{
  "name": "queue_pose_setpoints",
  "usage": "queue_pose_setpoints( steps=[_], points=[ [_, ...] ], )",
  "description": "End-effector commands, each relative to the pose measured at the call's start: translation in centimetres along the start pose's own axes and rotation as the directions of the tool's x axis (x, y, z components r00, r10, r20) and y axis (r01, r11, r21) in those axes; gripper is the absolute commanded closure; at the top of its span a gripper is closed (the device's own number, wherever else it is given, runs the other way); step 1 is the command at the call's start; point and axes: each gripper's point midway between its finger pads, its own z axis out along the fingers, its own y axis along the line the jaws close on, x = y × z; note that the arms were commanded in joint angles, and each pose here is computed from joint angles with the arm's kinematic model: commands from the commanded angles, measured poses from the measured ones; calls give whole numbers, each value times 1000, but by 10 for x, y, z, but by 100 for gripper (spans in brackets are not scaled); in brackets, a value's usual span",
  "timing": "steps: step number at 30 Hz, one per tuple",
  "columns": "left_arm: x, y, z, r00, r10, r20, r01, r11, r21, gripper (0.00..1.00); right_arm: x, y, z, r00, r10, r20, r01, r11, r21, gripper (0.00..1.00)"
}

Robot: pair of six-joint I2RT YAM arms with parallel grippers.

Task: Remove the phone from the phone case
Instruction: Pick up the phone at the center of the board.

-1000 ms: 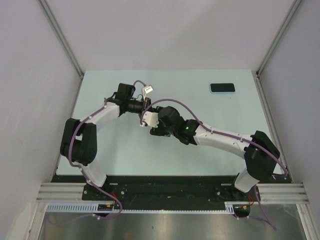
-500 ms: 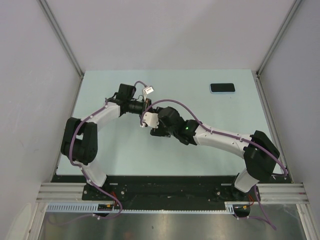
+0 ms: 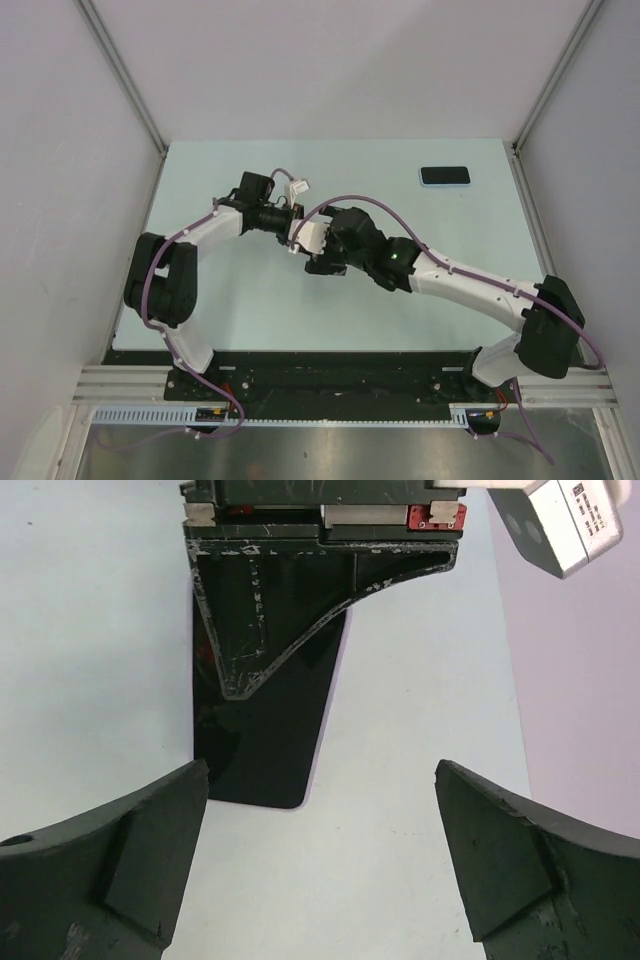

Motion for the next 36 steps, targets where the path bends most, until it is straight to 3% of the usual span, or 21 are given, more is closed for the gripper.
queue_pose_setpoints(
  steps=[1, 7, 10, 18, 19, 20, 21, 22, 24, 25, 27, 28, 30, 31, 33, 34, 36],
  points=[
    [-13, -16, -6, 994, 106, 33, -107, 994, 37, 100, -13, -13, -22, 997, 51, 64, -50, 999, -14, 0],
    [-29, -30, -18, 984, 162, 76, -165, 986, 38, 100, 3, -47, -41, 970, 214, 114, -213, 977, -23, 0],
    [-35, -43, -25, 976, 192, 99, -200, 977, 70, 100, 12, -72, -57, 927, 337, 164, -336, 941, -32, 0],
    [-66, -96, -47, 912, 345, 222, -381, 912, 150, 100, 21, -118, -102, 725, 612, 316, -593, 788, -166, 0],
    [-73, -104, -50, 919, 312, 242, -351, 925, 143, 100, 29, -126, -106, 703, 634, 322, -617, 769, -165, 0],
    [-85, -105, -50, 878, 370, 304, -420, 900, 115, 100, 25, -125, -111, 676, 656, 334, -623, 752, -215, 0],
    [-91, -111, -53, 896, 294, 334, -352, 927, 129, 100, 24, -130, -113, 656, 669, 349, -633, 740, -230, 0],
    [-109, -122, -61, 824, 378, 422, -453, 887, 90, 100, 30, -137, -117, 606, 715, 348, -679, 693, -242, 0],
    [-116, -120, -58, 825, 296, 481, -376, 924, 76, 100, 25, -142, -124, 564, 739, 368, -679, 669, -303, 0],
    [-126, -127, -61, 784, 324, 530, -418, 906, 64, 100, 27, -141, -125, 508, 786, 351, -715, 613, -337, 0],
    [-132, -122, -55, 801, 229, 553, -335, 937, 97, 100, 28, -150, -133, 464, 797, 387, -714, 595, -369, 0],
    [-137, -127, -56, 778, 232, 584, -354, 930, 103, 100, 30, -149, -134, 420, 822, 384, -733, 557, -391, 0],
    [-137, -118, -51, 789, 115, 604, -259, 953, 157, 100, 29, -157, -142, 396, 817, 420, -726, 559, -402, 0],
    [-141, -125, -56, 756, 129, 642, -301, 939, 166, 100, 29, -157, -142, 387, 821, 419, -726, 552, -411, 0],
    [-135, -120, -53, 765, 12, 644, -220, 945, 244, 99, 29, -159, -142, 350, 838, 419, -740, 522, -424, 0],
    [-136, -133, -61, 730, 34, 683, -290, 920, 264, 100, 28, -158, -141, 335, 844, 419, -744, 510, -433, 1],
    [-126, -137, -63, 729, -64, 682, -254, 900, 355, 100, 25, -160, -138, 297, 852, 431, -740, 491, -460, 1]
  ],
)
